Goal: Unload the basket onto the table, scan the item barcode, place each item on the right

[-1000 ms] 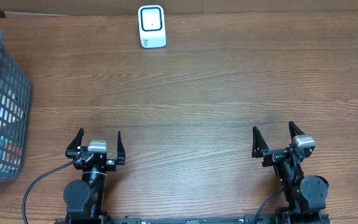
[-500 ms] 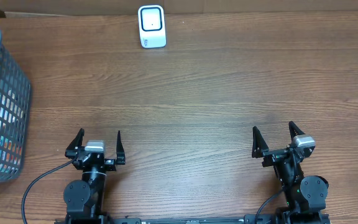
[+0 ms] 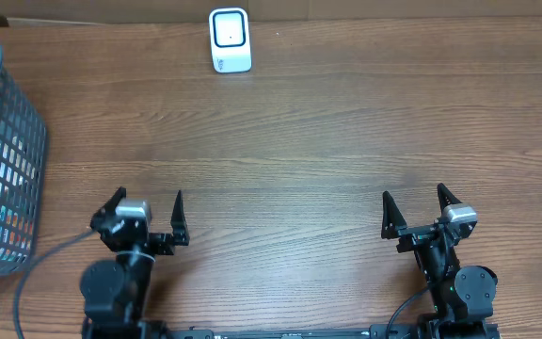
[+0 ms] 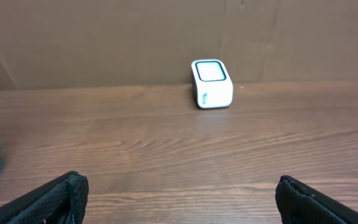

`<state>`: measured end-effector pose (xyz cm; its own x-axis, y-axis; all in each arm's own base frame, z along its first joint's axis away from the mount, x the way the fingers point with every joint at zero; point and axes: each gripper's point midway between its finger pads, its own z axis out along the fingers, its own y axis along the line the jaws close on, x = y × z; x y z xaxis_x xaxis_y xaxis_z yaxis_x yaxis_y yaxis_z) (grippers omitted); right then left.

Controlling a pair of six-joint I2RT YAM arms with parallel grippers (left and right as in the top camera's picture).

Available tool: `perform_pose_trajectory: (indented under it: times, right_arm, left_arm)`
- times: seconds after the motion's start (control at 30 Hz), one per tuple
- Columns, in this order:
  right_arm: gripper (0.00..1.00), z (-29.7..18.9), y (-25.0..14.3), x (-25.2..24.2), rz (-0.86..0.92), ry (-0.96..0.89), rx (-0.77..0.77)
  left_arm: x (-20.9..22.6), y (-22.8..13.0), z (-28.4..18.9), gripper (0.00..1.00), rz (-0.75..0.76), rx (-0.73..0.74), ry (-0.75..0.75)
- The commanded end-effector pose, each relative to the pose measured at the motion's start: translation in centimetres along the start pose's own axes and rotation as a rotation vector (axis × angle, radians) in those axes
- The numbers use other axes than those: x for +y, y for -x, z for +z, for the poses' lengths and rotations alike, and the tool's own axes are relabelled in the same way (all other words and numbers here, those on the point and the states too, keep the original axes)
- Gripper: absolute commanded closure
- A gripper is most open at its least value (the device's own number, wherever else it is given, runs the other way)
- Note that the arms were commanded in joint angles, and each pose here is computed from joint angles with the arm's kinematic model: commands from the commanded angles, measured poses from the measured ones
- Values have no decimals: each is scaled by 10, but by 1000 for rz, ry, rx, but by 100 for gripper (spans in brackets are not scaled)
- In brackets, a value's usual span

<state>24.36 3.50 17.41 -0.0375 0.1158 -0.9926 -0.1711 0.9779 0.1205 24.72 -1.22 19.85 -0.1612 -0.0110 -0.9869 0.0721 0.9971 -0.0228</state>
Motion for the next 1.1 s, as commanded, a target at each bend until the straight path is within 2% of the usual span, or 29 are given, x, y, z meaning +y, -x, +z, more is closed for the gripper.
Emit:
perform_pose_trajectory:
  times: [0.0,0.27,0.43,0.63,0.8,0.83,0.87,0.93,1.07]
  right_arm:
    - [0,0,-3,-1,3,-4,1]
    - [0,0,-3,-1,3,-4,1]
    - [0,0,-3,-1,3,-4,1]
    - [0,0,-3,-1,3,-4,1]
    - [0,0,-3,-1,3,-4,1]
    - [0,0,-3,-1,3,-4,1]
    - [0,0,-3,-1,3,-4,1]
    - [0,0,-3,-1,3,-4,1]
    - [0,0,-3,-1,3,-4,1]
  left_arm:
    - [-13,39,6,0,-23,35,-71]
    - [-29,106,34,0,-68,287,-173]
    - [-31,152,40,0,-101,467,-179]
    - [-37,193,45,1,-122,532,-211]
    - [-41,195,48,1,-119,526,-239]
    - [-38,198,50,0,-117,515,-226]
    - [-10,203,55,0,-203,494,-72]
    - [23,205,54,0,-309,474,93]
    - [84,206,41,0,-508,421,288]
